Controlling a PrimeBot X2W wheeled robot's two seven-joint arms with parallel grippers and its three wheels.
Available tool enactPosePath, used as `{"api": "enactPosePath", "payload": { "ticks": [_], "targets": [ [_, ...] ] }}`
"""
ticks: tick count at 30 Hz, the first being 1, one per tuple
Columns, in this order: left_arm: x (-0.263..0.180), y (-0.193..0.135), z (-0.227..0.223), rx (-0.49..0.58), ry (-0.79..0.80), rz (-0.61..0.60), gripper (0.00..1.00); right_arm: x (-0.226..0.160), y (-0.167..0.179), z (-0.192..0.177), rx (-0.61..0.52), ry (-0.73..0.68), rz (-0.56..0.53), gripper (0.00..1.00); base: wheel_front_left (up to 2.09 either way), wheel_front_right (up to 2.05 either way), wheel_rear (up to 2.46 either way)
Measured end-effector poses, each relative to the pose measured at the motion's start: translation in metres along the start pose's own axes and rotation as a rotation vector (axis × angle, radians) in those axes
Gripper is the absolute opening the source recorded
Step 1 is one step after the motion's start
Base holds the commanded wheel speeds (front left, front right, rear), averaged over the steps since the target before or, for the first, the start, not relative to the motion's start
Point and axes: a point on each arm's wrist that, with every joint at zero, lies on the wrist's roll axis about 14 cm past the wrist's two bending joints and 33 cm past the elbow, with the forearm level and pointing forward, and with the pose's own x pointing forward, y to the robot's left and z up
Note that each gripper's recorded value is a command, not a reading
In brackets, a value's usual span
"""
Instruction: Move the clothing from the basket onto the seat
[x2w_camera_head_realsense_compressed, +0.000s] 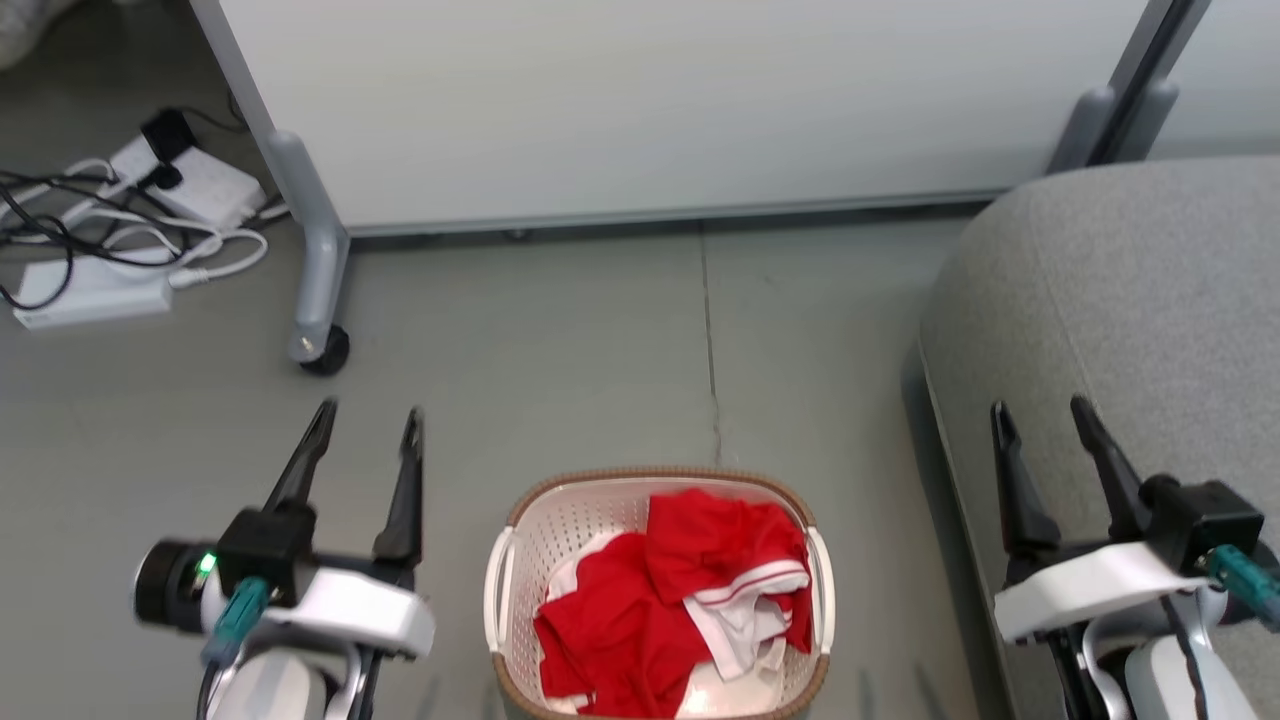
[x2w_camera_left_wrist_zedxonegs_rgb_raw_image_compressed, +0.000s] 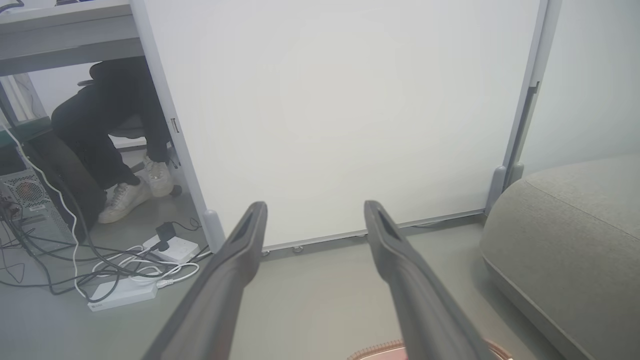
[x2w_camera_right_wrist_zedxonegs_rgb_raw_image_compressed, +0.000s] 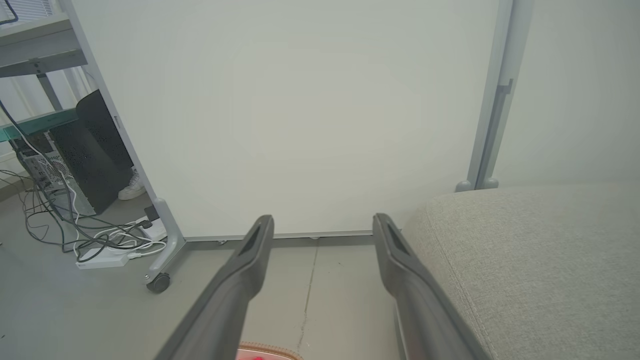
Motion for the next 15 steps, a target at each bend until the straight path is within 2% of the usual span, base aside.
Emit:
{"api": "enactPosePath", "payload": {
  "ticks": [4,7,15],
  "targets": [
    [0.031,-0.026,0.002,-0.007,-0.008,-0.091,1.00,0.017,0.000,0.008,-0.009,-0.027,0.009,1.00,0.00,0.00,0.00],
    [0.053,-0.050,-0.015,-0.017,0.037,-0.174,1.00,0.032,-0.002,0.009,-0.014,-0.039,0.015,1.00,0.00,0.00,0.00],
    [0.090,-0.117,-0.112,-0.045,0.308,-0.393,1.00,0.062,-0.017,-0.016,-0.012,-0.011,-0.004,1.00,0.00,0.00,0.00]
  ]
}}
